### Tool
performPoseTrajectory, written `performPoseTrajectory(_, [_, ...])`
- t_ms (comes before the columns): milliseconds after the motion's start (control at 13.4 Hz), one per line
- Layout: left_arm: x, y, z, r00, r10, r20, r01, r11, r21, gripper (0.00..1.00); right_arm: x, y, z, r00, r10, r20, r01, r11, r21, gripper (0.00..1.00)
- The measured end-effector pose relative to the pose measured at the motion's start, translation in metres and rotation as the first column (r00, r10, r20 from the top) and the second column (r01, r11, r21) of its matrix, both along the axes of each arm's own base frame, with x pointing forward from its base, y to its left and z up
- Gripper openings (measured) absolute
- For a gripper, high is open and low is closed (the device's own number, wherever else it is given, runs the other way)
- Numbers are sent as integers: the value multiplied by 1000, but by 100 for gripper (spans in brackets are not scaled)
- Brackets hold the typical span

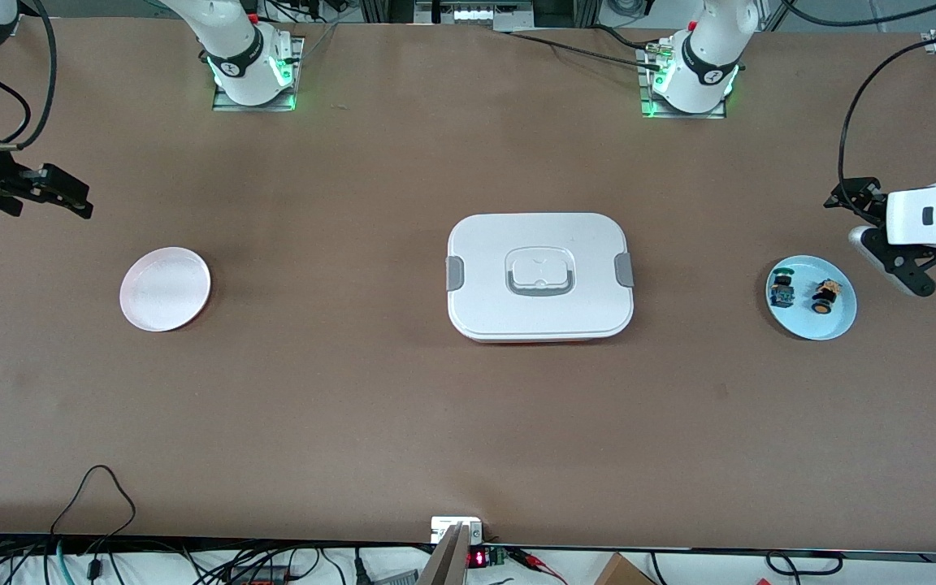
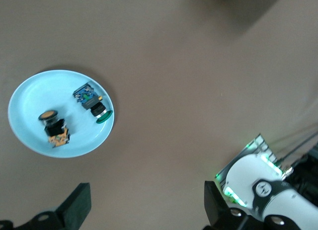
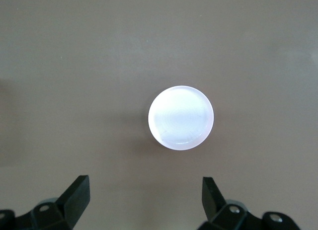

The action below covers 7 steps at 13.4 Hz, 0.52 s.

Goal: Transfer orange switch to right arm and place
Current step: 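Move the left gripper down over the orange switch on the blue plate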

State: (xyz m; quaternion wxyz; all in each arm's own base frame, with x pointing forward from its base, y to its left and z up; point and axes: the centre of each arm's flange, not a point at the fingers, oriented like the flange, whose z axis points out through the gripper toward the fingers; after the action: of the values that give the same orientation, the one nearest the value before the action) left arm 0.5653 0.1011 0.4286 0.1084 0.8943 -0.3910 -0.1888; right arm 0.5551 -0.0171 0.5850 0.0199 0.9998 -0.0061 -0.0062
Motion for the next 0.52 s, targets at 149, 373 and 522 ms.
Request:
performPoseTrajectory(149, [2,22,-25,987,-163,0,162,981,-103,100,-1,0,6,1000,-1,-10,1,1000,-1,100])
performPoseTrajectory(373, [6,42,-45,933,-356,53,359,911,-203,100,-2,0,6,999,-2,-34,2,1000,0,100])
performPoseTrajectory(522, [10,55,-53,873,-471,126,487,844,-225,100,-3,0,7,999,-2,-42,2,1000,0,100])
